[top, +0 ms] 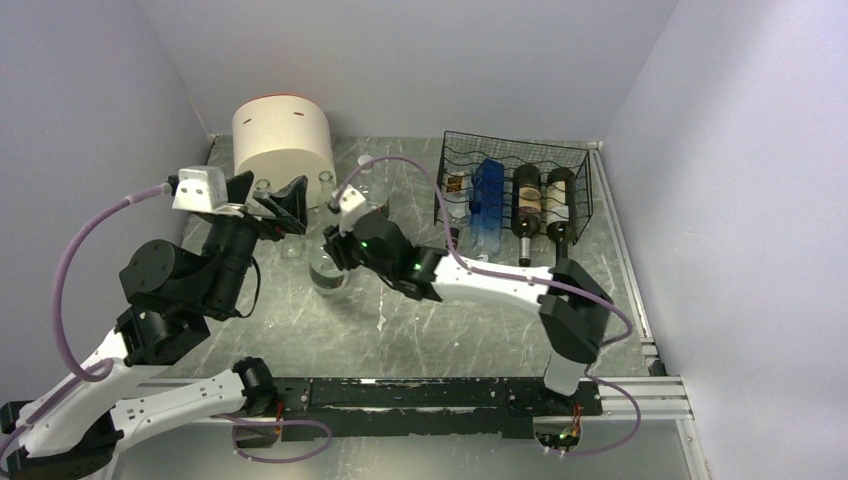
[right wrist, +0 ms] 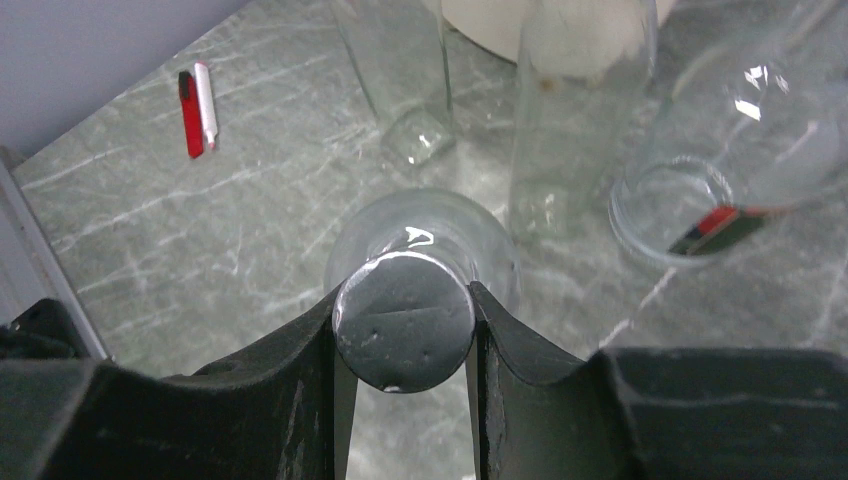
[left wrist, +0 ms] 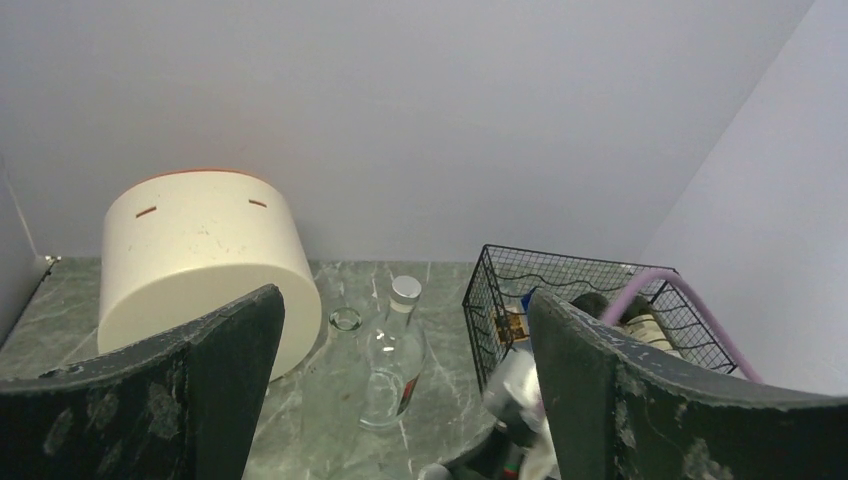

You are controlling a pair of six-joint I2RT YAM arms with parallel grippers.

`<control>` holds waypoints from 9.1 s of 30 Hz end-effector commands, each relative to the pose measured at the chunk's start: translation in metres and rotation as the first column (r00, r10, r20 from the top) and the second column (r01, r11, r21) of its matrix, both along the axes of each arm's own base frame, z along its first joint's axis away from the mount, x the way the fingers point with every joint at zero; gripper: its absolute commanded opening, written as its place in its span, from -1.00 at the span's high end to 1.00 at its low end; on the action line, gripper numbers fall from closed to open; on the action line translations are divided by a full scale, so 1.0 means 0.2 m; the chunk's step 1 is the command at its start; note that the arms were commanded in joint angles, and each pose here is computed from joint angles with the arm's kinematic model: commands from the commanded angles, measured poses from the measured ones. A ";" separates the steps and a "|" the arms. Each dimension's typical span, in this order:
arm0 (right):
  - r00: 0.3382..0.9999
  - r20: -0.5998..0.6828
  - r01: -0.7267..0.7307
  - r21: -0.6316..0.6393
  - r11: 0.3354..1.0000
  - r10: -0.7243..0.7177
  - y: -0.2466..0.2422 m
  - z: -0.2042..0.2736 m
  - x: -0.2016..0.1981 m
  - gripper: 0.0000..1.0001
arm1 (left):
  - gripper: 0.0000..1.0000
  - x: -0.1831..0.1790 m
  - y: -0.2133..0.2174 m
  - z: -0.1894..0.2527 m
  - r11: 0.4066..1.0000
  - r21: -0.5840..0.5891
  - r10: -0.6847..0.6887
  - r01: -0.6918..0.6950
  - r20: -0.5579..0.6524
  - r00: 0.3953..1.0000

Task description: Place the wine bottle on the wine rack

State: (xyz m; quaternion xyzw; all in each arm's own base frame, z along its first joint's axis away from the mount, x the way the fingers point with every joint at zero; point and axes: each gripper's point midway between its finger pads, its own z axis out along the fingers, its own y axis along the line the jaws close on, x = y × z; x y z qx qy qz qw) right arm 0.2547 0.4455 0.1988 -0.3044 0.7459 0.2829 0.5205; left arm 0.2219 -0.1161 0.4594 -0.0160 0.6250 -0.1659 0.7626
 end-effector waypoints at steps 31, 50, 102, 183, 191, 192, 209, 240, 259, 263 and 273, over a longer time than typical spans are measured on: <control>0.911 -0.411 -0.056 -0.207 0.977 -0.035 -0.70 -0.58 -0.57 1.00 | -0.91 0.30 -0.39 -1.39 0.977 -0.009 -0.148 0.211 -0.743 0.653; 0.871 -0.469 -0.077 -0.424 0.902 -0.146 -0.79 -0.81 -0.59 0.89 | -0.91 0.29 -0.35 -1.82 0.982 0.009 -0.085 0.187 -0.871 0.484; 0.908 -0.381 0.001 -0.416 0.910 -0.176 -0.58 -0.87 -0.37 1.00 | -0.27 0.20 -0.43 -1.77 0.961 -0.089 -0.201 0.263 -0.878 0.434; 0.624 -0.418 0.759 0.121 0.640 -0.660 -1.15 0.14 1.21 0.78 | -0.83 0.22 -0.24 -0.88 0.967 -0.010 -0.226 0.253 -0.489 0.843; 0.607 -0.413 0.762 0.060 0.644 -0.679 -1.16 0.07 1.21 0.01 | -0.84 0.22 -0.24 -0.87 0.967 -0.012 -0.228 0.254 -0.484 0.845; 0.603 -0.412 0.763 0.047 0.645 -0.683 -1.17 0.07 1.21 -0.04 | -0.83 0.22 -0.24 -0.87 0.967 -0.012 -0.229 0.255 -0.484 0.844; 0.580 -0.357 0.793 0.042 0.608 -0.732 -1.29 0.18 1.09 -0.35 | -0.84 0.23 -0.25 -0.85 0.967 -0.012 -0.228 0.254 -0.482 0.846; 0.955 0.046 0.291 0.047 0.956 -0.293 -0.34 0.50 0.71 -0.35 | -0.79 0.19 0.15 -0.47 0.989 -0.115 0.064 -0.096 -0.258 0.964; 0.949 0.011 0.316 -0.103 0.943 -0.316 -0.14 0.18 0.96 -0.35 | -0.79 0.20 0.10 -0.51 0.992 -0.107 0.034 -0.067 -0.282 0.959; 0.942 0.004 0.334 -0.105 0.937 -0.335 -0.15 0.16 1.01 -0.34 | -0.78 0.20 0.10 -0.52 0.993 -0.104 0.031 -0.064 -0.290 0.956; 0.939 0.035 0.343 -0.121 0.932 -0.341 -0.17 0.11 1.08 0.10 | -0.79 0.22 0.08 -0.55 0.994 -0.095 0.021 -0.053 -0.307 0.952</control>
